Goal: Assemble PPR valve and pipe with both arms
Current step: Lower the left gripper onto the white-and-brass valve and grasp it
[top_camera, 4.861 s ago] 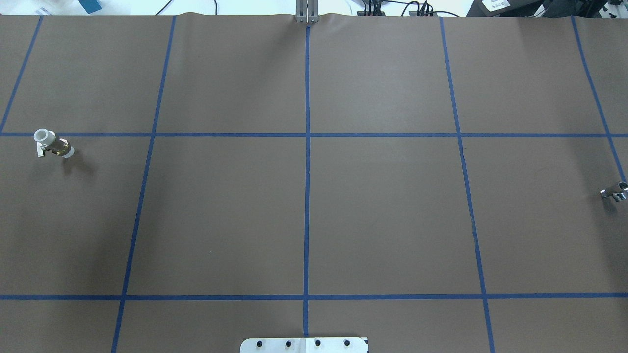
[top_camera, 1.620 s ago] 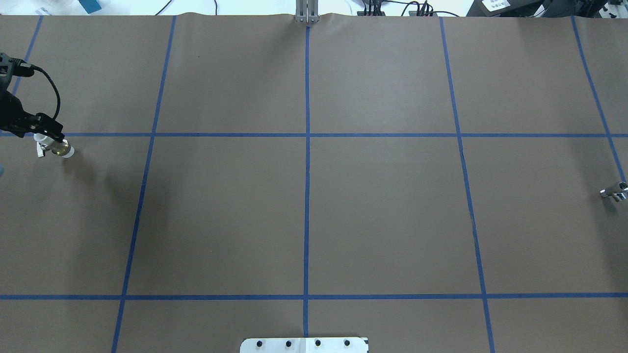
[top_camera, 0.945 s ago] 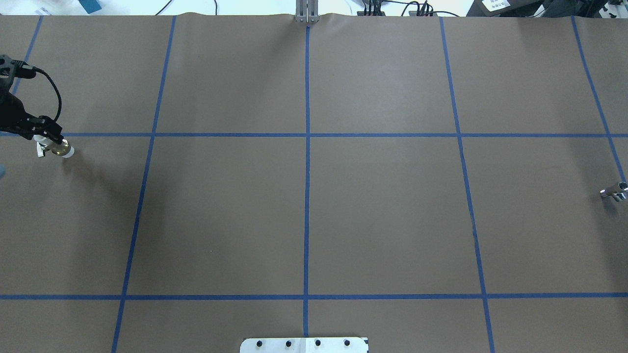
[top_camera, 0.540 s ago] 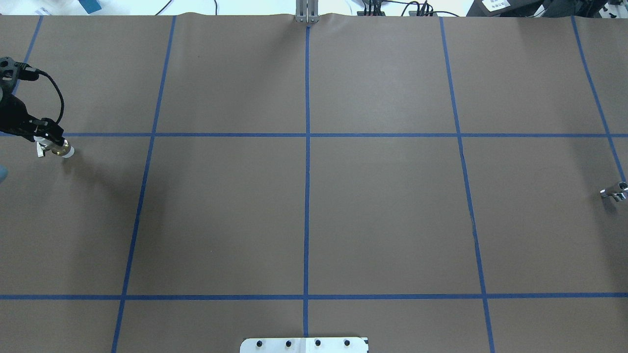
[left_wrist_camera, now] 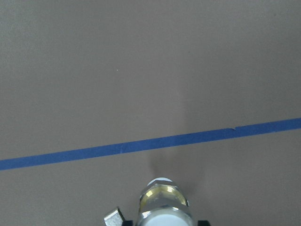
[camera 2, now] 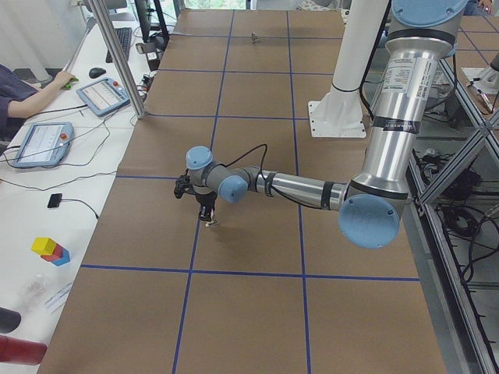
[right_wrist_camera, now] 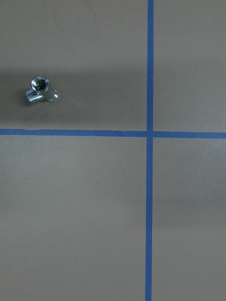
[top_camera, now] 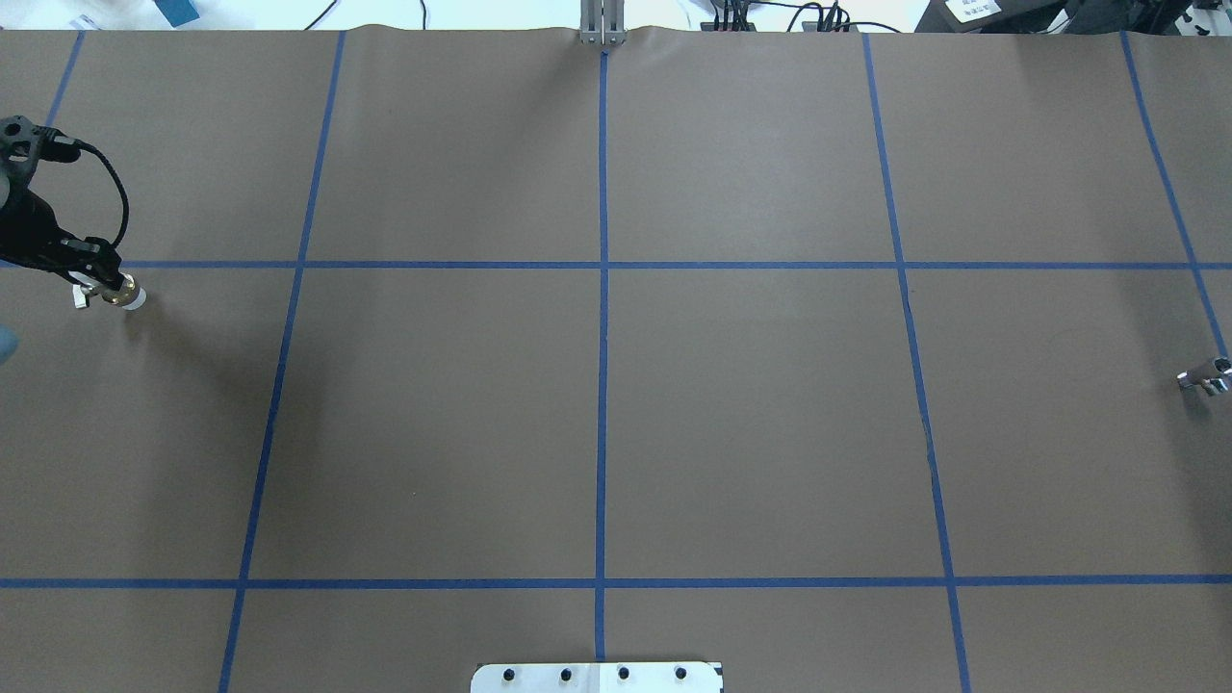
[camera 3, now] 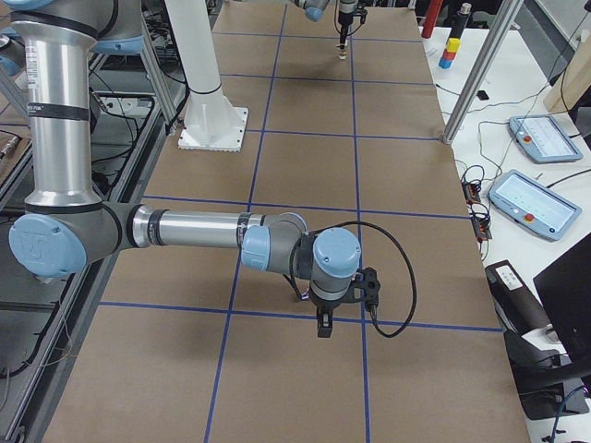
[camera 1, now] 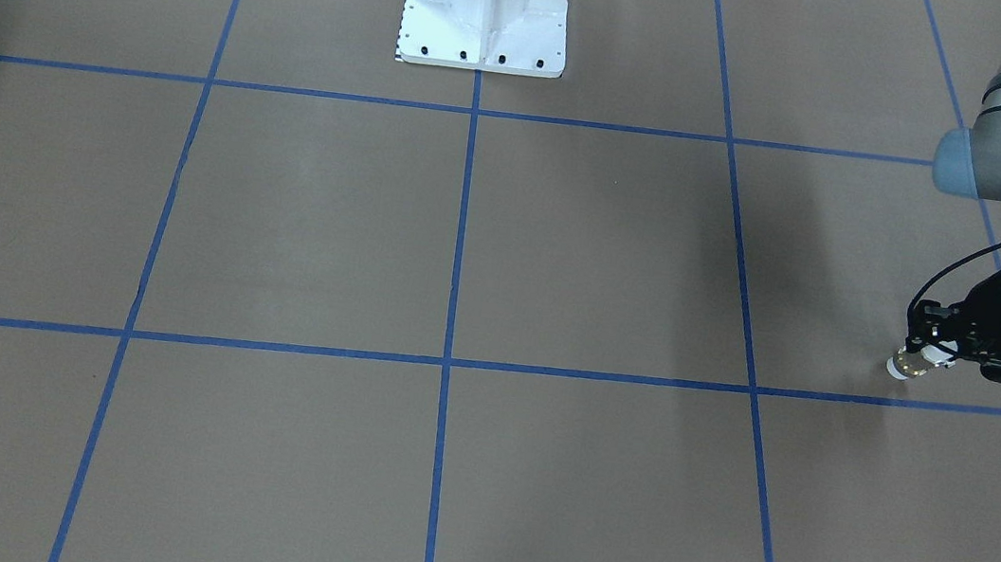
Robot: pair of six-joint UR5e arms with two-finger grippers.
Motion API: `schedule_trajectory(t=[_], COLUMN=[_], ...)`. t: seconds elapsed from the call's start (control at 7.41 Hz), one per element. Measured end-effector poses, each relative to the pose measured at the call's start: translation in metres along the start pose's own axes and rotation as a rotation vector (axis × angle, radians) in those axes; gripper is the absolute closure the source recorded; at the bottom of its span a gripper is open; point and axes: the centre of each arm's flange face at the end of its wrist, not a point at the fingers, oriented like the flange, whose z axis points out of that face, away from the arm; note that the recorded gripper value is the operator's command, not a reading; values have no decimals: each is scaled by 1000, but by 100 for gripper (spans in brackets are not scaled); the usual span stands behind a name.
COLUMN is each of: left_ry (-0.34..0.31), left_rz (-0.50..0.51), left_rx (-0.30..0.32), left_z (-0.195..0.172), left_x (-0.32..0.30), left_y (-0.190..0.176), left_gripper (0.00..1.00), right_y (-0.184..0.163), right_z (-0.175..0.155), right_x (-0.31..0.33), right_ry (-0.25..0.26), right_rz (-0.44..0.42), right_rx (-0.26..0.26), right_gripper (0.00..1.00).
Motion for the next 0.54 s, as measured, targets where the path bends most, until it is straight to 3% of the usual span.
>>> schedule_trajectory(t=[0.27, 0.54], left_ry=[3, 0], left_rz=[-2, -14], left_rx=[6, -1], left_z=[-6, -37], left_x=[5, 39], left_y=[-3, -18], left_gripper=[100, 100], right_y=[0, -1], right_z=[0, -1], right_x=[0, -1], right_ry=[0, 0], right_rz=[0, 1], right_rx=[1, 1], right_gripper=[1, 1])
